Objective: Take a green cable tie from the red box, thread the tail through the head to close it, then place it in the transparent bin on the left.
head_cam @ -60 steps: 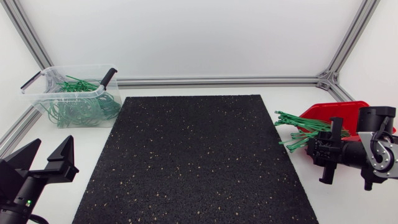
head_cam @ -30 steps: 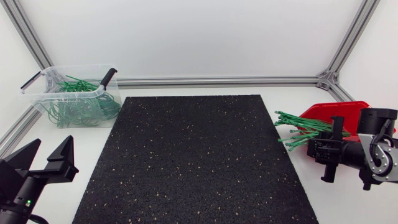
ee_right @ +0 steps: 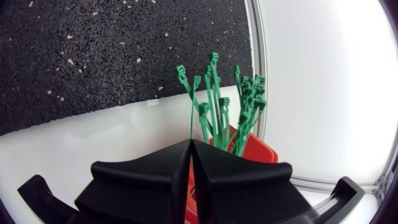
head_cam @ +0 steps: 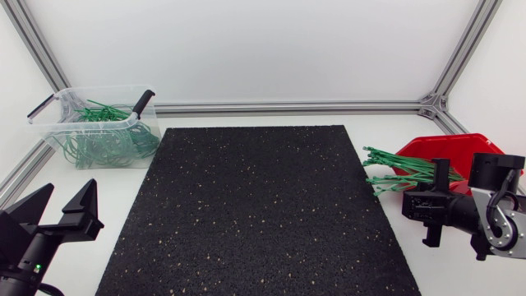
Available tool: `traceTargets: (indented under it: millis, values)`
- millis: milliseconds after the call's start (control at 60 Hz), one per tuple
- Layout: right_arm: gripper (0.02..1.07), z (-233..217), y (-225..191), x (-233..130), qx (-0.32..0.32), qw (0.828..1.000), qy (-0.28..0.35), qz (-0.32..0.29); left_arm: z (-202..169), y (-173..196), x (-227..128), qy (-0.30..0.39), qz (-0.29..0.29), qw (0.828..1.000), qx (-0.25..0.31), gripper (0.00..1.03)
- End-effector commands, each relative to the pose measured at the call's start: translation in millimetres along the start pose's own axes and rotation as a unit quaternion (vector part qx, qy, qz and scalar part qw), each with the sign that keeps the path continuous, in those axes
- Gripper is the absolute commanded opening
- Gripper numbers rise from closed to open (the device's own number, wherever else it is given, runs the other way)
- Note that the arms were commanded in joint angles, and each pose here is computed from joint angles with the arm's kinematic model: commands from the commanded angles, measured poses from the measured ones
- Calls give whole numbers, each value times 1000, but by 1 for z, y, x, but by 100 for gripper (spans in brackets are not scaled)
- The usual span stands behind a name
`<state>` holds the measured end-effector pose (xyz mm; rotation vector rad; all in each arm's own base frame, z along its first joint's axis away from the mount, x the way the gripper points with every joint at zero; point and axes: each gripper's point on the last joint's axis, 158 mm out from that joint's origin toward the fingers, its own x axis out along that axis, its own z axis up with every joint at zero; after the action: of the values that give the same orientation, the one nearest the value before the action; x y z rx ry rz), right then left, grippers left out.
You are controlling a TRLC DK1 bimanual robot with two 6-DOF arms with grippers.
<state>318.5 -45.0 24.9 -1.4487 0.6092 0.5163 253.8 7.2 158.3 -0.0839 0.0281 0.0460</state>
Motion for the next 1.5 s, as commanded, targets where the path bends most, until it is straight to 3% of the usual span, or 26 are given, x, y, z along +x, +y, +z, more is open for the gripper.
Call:
traceTargets:
  millis: [0,333,617,700,967,1100,1217,1483]
  values:
    - [8,1,-4,-11,-17,1000,3,-15,-24,3,2,29,4,1000,6,99]
    - [8,9,-28,-43,-17,999,-10,-38,-25,6,2,30,10,999,6,99]
    - [8,29,-66,-76,85,992,-85,-22,-25,5,2,30,8,1000,5,99]
    - [8,39,-77,-91,134,984,-117,9,-24,4,2,29,4,1000,6,99]
    - [8,85,-72,-129,243,935,-195,169,-25,0,1,30,-4,1000,3,99]
    - [8,107,-69,-136,265,918,-214,201,-24,-1,1,29,-6,1000,5,99]
    - [8,132,-60,-143,301,887,-210,280,-24,-4,1,29,-14,999,6,99]
    - [8,188,-50,-165,342,830,-250,361,-2,-19,-2,10,-42,999,2,99]
